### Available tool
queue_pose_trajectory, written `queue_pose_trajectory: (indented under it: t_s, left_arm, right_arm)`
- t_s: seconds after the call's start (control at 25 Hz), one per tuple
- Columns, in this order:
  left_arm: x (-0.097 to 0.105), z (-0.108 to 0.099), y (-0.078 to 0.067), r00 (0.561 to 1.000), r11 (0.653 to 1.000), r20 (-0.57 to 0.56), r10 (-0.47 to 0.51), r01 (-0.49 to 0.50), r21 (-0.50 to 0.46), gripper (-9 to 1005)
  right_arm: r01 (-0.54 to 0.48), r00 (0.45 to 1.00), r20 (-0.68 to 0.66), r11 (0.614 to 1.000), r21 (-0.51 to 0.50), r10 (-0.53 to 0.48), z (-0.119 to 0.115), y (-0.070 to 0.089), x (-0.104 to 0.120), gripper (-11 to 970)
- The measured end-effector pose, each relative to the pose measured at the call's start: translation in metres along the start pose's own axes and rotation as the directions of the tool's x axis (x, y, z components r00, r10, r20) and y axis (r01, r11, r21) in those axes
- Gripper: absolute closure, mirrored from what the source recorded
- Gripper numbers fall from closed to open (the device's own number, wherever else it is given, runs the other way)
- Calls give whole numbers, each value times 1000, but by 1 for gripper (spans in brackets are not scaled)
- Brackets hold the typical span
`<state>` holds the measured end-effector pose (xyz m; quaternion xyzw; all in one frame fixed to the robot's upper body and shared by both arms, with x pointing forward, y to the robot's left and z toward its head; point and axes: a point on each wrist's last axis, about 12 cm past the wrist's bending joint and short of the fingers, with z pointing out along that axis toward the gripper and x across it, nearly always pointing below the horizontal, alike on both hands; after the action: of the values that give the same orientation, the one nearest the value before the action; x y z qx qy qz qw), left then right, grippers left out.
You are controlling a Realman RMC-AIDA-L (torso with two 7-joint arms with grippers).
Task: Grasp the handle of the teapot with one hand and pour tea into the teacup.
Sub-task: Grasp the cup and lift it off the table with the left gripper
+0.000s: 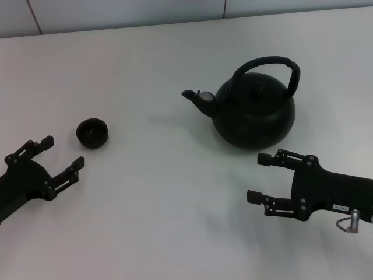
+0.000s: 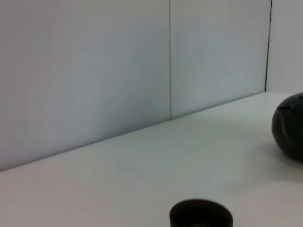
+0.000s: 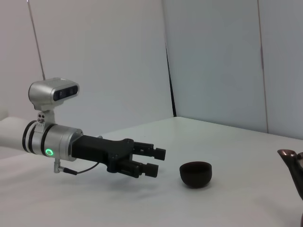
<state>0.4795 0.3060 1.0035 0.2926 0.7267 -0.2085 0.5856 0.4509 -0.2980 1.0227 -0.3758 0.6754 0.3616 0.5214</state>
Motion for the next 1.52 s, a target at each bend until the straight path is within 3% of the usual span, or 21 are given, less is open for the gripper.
queue_pose_trajectory:
  t_s: [0.64,0.76,1.52]
  left_arm:
    - [2,9,1,999,1000,-43,13,-13,3,201]
    - [-2,24,4,997,1000,-69,23,-23,6,202]
    - [-10,52,5,993,999,-109,46,-44,24,203]
  right_arm:
    - [2,1000,0,1000,-1,-2,0,-1,-1,150]
    - [2,1000,0,1000,-1,-2,0,-1,-1,150]
    - [6,1000,7,1000,3,-6,1,-3,-3,150]
